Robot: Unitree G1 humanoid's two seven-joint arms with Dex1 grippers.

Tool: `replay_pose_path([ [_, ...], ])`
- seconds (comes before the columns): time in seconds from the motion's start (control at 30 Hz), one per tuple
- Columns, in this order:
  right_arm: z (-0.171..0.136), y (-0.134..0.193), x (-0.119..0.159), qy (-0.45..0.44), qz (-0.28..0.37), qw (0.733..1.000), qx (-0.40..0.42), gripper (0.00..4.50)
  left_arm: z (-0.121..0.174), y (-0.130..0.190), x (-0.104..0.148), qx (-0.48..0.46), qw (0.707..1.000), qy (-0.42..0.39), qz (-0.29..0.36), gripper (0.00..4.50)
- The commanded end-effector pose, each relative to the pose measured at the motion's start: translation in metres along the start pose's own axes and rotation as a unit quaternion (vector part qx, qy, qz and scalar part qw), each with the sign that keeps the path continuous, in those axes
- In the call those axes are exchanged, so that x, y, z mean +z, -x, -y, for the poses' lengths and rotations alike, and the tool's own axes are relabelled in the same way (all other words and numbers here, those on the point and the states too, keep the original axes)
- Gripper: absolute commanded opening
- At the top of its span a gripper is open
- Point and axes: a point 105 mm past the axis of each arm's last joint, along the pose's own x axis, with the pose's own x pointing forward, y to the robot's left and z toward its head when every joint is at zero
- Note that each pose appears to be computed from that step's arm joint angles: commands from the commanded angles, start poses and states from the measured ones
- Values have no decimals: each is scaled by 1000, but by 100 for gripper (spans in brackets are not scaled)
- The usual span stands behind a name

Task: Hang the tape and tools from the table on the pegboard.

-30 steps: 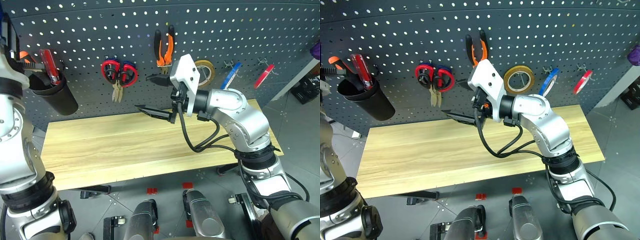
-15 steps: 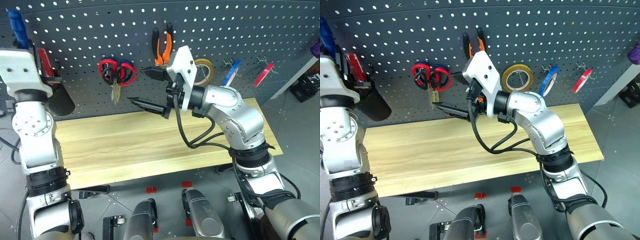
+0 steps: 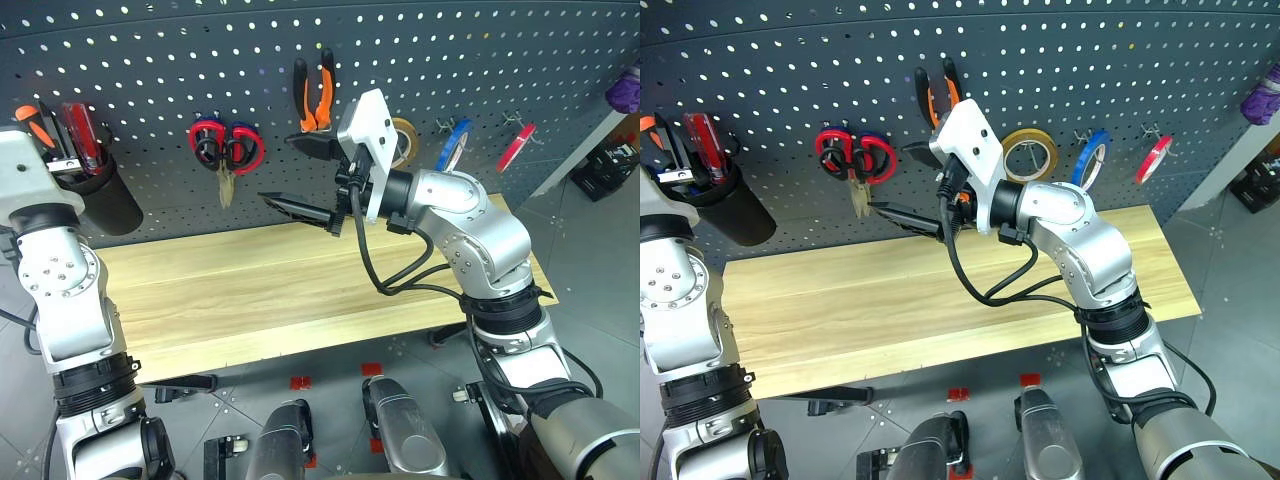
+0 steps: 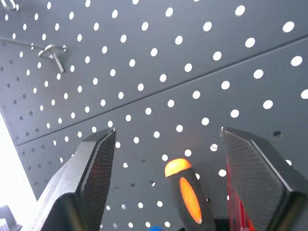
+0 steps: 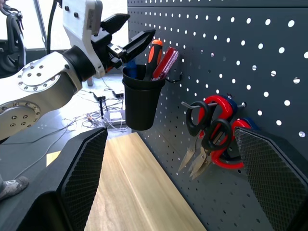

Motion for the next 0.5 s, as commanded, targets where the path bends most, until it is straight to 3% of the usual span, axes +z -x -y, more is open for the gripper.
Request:
replay_pose_path([
  [0.03, -3, 5, 23, 20, 45, 999, 1, 450, -8, -5, 32, 3, 999, -10, 43, 351],
  [0.27, 8, 29, 13, 10, 41, 998, -48, 450, 15, 17, 43, -89, 995, 40, 0, 351],
  [0.5, -1, 61, -21, 27, 19, 996, -87, 450, 36, 56, 21, -162, 981, 68, -83, 351],
])
